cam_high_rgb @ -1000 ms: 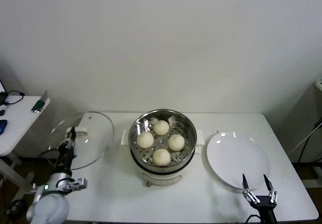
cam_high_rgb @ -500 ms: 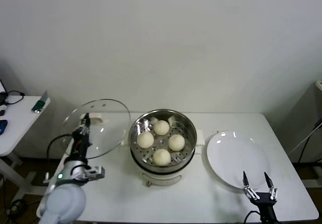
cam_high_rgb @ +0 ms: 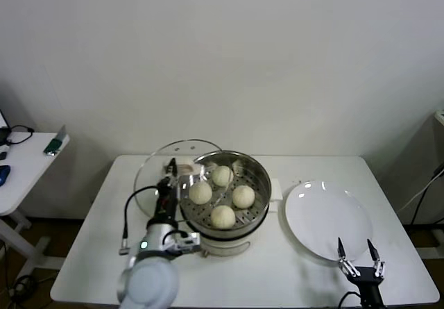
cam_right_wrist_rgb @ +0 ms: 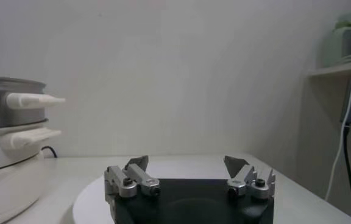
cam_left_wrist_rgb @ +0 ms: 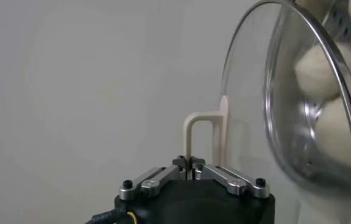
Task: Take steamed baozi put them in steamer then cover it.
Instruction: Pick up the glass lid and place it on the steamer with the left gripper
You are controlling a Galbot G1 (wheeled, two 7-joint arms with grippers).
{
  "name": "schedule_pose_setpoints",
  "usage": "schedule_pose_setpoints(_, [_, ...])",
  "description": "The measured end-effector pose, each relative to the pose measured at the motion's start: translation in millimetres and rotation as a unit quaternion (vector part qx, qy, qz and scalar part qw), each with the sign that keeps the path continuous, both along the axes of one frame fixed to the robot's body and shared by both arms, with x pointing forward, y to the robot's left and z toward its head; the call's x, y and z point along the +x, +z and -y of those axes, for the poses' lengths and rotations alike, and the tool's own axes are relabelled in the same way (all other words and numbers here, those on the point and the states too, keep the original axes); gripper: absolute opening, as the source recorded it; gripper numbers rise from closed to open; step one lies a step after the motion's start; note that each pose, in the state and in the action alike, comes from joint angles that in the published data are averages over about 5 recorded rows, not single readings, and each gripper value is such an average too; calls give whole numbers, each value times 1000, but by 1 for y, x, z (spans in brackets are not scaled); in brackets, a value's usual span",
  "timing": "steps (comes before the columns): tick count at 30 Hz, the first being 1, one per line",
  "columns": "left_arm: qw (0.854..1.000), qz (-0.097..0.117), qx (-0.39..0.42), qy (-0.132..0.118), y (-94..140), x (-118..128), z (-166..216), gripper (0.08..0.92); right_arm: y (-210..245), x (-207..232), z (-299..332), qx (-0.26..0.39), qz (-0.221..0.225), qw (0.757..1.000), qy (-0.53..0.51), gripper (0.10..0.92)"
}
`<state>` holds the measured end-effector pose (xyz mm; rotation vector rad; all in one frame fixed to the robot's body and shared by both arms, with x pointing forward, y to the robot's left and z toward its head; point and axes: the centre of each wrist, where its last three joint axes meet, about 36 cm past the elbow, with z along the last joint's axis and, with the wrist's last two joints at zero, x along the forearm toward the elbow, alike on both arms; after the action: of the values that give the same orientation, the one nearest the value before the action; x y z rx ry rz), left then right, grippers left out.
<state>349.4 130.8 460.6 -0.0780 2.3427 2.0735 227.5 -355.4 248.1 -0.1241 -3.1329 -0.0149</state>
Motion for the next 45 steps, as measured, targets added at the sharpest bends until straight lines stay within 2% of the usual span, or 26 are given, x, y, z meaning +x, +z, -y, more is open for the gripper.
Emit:
schedule_pose_setpoints(8, [1000, 6, -11, -20, 3, 4, 54, 132, -1, -4, 3, -1, 0, 1000, -4, 823])
schedule_pose_setpoints(19, [999, -9, -5, -41, -9, 2, 100, 132, 0, -7, 7, -1, 1, 1000, -11, 823])
schedule_pose_setpoints(29, [999, -14, 13, -40, -27, 9, 107, 132, -1, -8, 9, -2, 3, 1000, -15, 823])
schedule_pose_setpoints(45, [998, -23, 49, -29, -50, 20, 91, 132, 0, -9, 12, -5, 5, 1000, -18, 823])
